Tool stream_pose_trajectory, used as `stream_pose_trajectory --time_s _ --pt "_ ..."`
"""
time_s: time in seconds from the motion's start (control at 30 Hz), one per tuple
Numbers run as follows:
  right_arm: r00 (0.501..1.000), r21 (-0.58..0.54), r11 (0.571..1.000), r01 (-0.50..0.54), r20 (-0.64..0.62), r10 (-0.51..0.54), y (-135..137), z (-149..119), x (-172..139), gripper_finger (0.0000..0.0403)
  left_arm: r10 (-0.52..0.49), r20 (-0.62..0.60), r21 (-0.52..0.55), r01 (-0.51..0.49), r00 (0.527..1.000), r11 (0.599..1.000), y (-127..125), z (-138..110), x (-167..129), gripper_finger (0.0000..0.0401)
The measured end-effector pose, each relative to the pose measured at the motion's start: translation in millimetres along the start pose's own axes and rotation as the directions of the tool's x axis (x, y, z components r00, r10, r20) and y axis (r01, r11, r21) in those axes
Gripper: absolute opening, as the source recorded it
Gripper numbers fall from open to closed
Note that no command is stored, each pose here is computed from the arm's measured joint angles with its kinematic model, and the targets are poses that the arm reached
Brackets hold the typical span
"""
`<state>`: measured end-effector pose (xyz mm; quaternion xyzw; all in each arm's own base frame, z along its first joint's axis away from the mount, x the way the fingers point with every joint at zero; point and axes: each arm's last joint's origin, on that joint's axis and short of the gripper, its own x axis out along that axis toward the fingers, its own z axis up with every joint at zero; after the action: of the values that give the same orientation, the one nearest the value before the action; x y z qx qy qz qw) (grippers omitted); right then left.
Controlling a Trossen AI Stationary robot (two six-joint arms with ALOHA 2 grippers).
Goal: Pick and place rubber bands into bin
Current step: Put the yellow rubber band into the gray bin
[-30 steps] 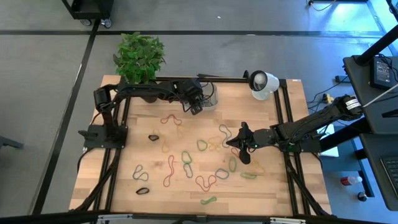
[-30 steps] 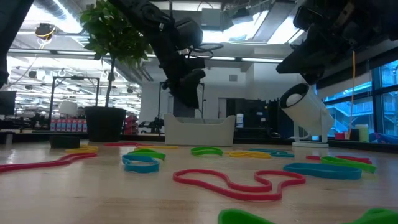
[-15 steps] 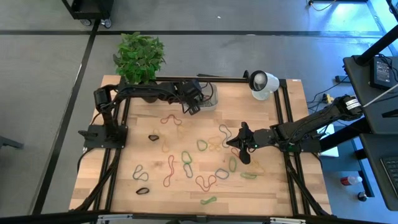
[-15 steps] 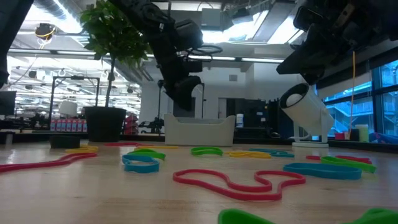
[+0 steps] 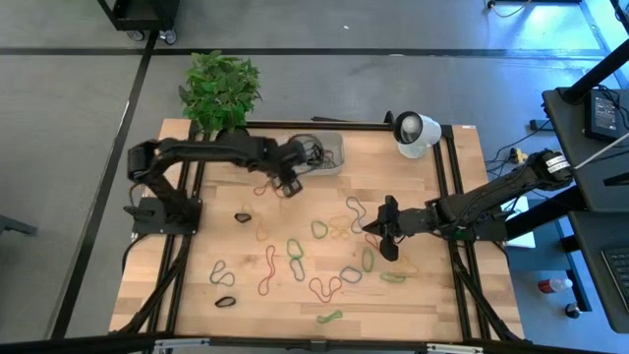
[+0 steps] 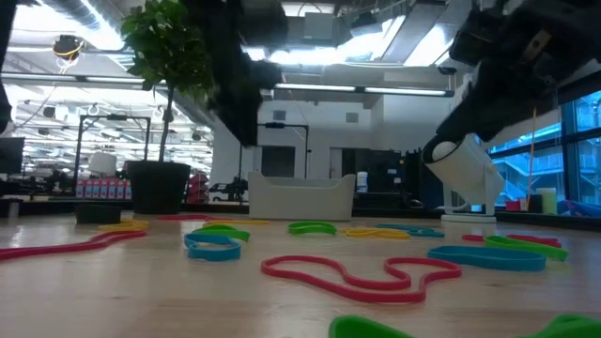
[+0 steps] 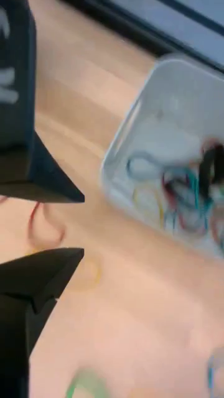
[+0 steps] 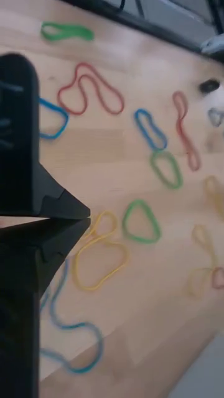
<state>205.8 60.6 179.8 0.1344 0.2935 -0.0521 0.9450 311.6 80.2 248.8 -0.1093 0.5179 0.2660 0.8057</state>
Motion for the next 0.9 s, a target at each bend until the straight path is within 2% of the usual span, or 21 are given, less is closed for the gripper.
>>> stream_pose_trajectory --time_s 0.17,0.37,0.5,0.7,0.9 --pt "0.998 0.046 0.998 0.051 -0.045 -0.048 -1 -7 -1 0.0004 -0.097 0.049 0.087 0.093 0.994 0.992 -30 -39 -35 0.0076" --pt "0.993 0.137 0.989 0.057 -0.111 -0.041 6 -18 -5 0.0003 -0.094 0.100 0.103 0.084 0.991 0.991 -49 -91 -56 0.0042" --pt "0.978 0.205 0.975 0.089 -0.203 -0.047 12 -32 -11 0.0002 -0.114 0.110 0.105 0.102 0.987 0.989 -58 -120 -59 0.0022" --pt "0.926 0.264 0.940 0.215 -0.361 -0.110 22 -45 -28 0.0002 -0.116 0.090 0.125 0.104 0.989 0.987 -68 -149 -55 0.0002" --pt "0.902 0.281 0.927 0.248 -0.417 -0.115 37 -46 -42 0.0001 -0.111 0.057 0.123 0.104 0.992 0.987 -72 -170 -49 0.0001"
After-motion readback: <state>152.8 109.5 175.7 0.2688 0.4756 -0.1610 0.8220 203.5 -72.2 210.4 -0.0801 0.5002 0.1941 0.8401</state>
